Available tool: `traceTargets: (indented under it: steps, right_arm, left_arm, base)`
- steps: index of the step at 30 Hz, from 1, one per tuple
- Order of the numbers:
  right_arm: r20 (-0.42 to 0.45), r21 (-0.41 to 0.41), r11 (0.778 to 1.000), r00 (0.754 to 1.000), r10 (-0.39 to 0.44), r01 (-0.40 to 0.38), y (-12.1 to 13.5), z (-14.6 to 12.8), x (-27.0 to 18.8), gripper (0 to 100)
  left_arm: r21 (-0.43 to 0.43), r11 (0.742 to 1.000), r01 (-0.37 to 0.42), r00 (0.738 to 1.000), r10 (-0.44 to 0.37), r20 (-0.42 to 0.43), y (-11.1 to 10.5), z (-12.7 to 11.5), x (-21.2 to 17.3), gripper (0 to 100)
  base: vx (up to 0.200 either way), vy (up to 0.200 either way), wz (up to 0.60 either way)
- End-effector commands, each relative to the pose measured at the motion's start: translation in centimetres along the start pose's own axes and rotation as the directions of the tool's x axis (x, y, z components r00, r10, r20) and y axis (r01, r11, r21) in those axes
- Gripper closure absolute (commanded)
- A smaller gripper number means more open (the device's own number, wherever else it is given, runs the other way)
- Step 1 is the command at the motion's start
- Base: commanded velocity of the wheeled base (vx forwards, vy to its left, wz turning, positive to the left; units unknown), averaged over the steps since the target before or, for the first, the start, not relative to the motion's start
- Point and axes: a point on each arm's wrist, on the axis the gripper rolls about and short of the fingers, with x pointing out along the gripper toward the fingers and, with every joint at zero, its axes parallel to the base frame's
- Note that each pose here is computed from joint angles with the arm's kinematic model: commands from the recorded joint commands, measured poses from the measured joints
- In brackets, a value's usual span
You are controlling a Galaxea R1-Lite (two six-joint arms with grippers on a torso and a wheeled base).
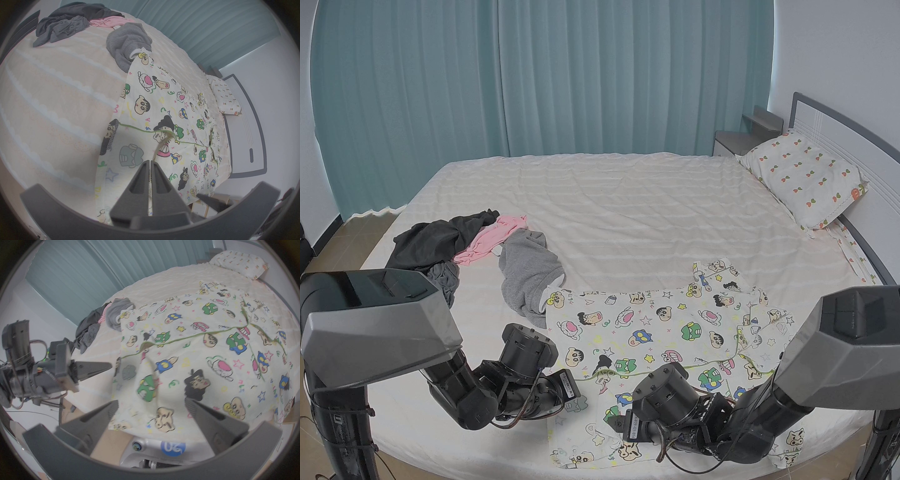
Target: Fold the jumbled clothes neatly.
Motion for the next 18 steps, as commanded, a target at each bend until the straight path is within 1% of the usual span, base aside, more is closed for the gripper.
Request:
traceTargets:
  steps: [1, 3, 4, 5, 8, 9, 10, 12, 13, 14, 16, 17, 18]
  right_arm:
    - [0.036, 0.009, 1.0, 0.999, 0.025, -0.025, 0.6, 1.1, -0.2, 0]
    - [0.039, -0.002, 0.997, 0.996, 0.078, -0.078, 1.8, 1.1, -1.0, 0]
    - [0.023, -0.021, 0.996, 0.996, 0.092, -0.091, 2.3, 0.5, -1.0, 0]
    - [0.016, -0.034, 0.995, 0.996, 0.091, -0.091, 2.5, 0.2, -0.6, 0]
    - [0.019, -0.094, 0.991, 0.995, 0.096, -0.094, 3.3, 0.3, 0.8, 0]
    - [0.019, -0.094, 0.991, 0.995, 0.096, -0.094, 3.3, 0.3, 0.8, 0]
    - [0.007, -0.107, 0.991, 0.996, 0.086, -0.085, 3.6, 0.2, 1.5, 0]
    - [0.0, -0.111, 0.991, 0.997, 0.079, -0.078, 4.3, 0.5, 2.1, 0]
    - [0.0, -0.111, 0.991, 0.997, 0.079, -0.078, 4.3, 0.5, 2.1, 0]
    - [-0.005, -0.113, 0.99, 0.996, 0.087, -0.087, 5.2, 1.1, 2.2, 0]
    - [-0.025, -0.126, 0.987, 0.995, 0.096, -0.098, 6.3, 1.3, 2.2, 0]
    - [-0.044, -0.133, 0.986, 0.994, 0.096, -0.101, 6.9, 1.3, 2.4, 0]
    - [-0.044, -0.133, 0.986, 0.994, 0.096, -0.101, 6.9, 1.3, 2.4, 0]
  left_arm:
    - [0.004, 1.0, -0.018, 1.0, 0.018, -0.003, 0.1, -0.3, 0.1, 100]
    - [-0.007, 0.998, -0.059, 0.997, 0.059, 0.046, 0.6, 0.1, -0.1, 100]
    - [-0.032, 0.996, -0.088, 0.991, 0.09, 0.094, 1.1, 1.0, -0.4, 100]
    - [-0.052, 0.994, -0.098, 0.987, 0.104, 0.12, 1.6, 1.7, -0.7, 100]
    - [-0.088, 0.987, -0.132, 0.979, 0.144, 0.143, 3.4, 3.5, -1.3, 100]
    - [-0.088, 0.987, -0.132, 0.979, 0.144, 0.143, 3.4, 3.5, -1.3, 100]
    - [-0.123, 0.983, -0.137, 0.976, 0.155, 0.154, 4.6, 4.7, -1.6, 100]
    - [-0.156, 0.982, -0.108, 0.98, 0.132, 0.149, 5.4, 5.9, -2.0, 100]
    - [-0.156, 0.982, -0.108, 0.98, 0.132, 0.149, 5.4, 5.9, -2.0, 100]
    - [-0.187, 0.98, -0.062, 0.985, 0.09, 0.144, 6.2, 7.2, -2.6, 100]
    - [-0.21, 0.978, -0.011, 0.988, 0.042, 0.147, 6.7, 8.5, -3.2, 100]
    - [-0.221, 0.975, 0.006, 0.989, 0.027, 0.148, 7.1, 9.1, -3.4, 100]
    - [-0.221, 0.975, 0.006, 0.989, 0.027, 0.148, 7.1, 9.1, -3.4, 100]
  base:
    - [0.0, 0.0, 0.0]
    - [0.0, 0.0, 0.0]
    - [0.0, 0.0, 0.0]
    - [0.0, 0.0, 0.0]
    - [0.0, 0.0, 0.0]
    - [0.0, 0.0, 0.0]
    - [0.0, 0.0, 0.0]
    - [0.0, 0.0, 0.0]
    - [0.0, 0.0, 0.0]
    - [0.0, 0.0, 0.0]
    - [0.0, 0.0, 0.0]
    - [0.0, 0.0, 0.0]
    - [0.0, 0.0, 0.0]
